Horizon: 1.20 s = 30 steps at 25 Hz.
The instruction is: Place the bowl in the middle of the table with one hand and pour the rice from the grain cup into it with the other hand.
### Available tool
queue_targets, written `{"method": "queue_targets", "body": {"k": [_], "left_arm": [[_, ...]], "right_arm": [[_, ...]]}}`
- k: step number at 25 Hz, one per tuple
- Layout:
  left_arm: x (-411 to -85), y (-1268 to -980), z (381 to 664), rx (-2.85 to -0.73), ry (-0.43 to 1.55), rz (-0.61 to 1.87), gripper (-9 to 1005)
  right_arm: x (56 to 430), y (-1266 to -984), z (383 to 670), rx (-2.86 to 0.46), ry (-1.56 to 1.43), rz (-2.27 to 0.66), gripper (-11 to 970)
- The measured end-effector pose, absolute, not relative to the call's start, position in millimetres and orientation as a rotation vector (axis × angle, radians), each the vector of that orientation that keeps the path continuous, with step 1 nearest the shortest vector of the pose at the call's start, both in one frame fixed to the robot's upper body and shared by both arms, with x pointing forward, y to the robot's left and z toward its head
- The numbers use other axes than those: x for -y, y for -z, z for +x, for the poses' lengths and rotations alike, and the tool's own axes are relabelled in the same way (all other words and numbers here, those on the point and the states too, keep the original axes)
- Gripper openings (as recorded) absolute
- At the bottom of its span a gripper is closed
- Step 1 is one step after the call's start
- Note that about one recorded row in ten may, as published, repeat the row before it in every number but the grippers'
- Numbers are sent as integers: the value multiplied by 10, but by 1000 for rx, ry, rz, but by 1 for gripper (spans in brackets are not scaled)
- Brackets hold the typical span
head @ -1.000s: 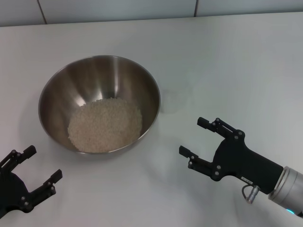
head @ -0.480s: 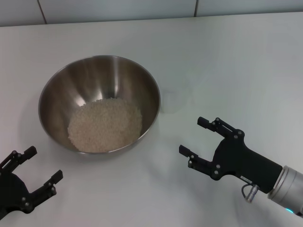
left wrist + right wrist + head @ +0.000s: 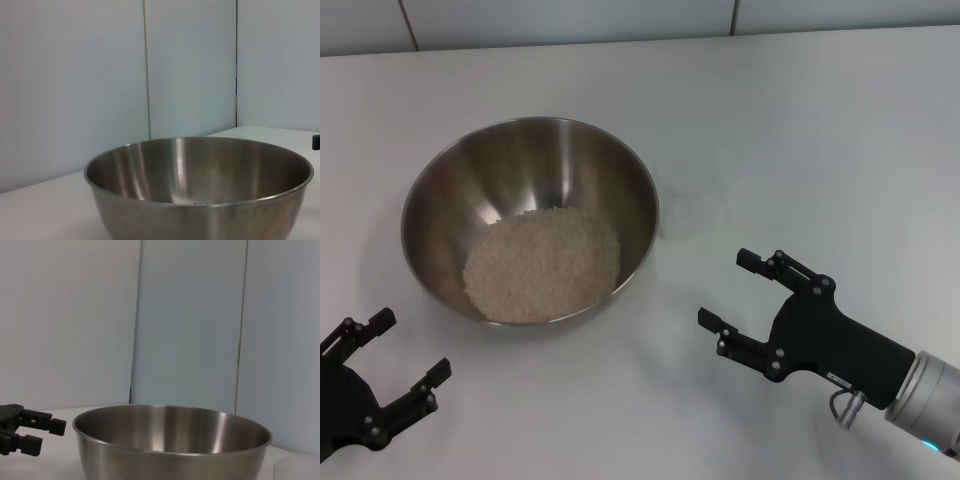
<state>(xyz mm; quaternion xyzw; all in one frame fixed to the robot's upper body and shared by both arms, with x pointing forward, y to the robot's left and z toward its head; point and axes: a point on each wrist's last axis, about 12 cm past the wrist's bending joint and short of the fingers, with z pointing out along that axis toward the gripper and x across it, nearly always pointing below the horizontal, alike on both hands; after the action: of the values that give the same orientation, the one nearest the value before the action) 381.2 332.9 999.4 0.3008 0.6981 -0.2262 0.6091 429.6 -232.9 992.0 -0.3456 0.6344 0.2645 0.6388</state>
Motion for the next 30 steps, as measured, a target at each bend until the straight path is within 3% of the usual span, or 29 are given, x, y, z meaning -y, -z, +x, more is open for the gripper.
{"method": "queue_targets", "body": {"k": [30], "left_arm": [[-3336,-10002,3813,-1608,523,695,843]], "right_arm": [[2299,-9910,4314,-1457,-606,-796,774]]}}
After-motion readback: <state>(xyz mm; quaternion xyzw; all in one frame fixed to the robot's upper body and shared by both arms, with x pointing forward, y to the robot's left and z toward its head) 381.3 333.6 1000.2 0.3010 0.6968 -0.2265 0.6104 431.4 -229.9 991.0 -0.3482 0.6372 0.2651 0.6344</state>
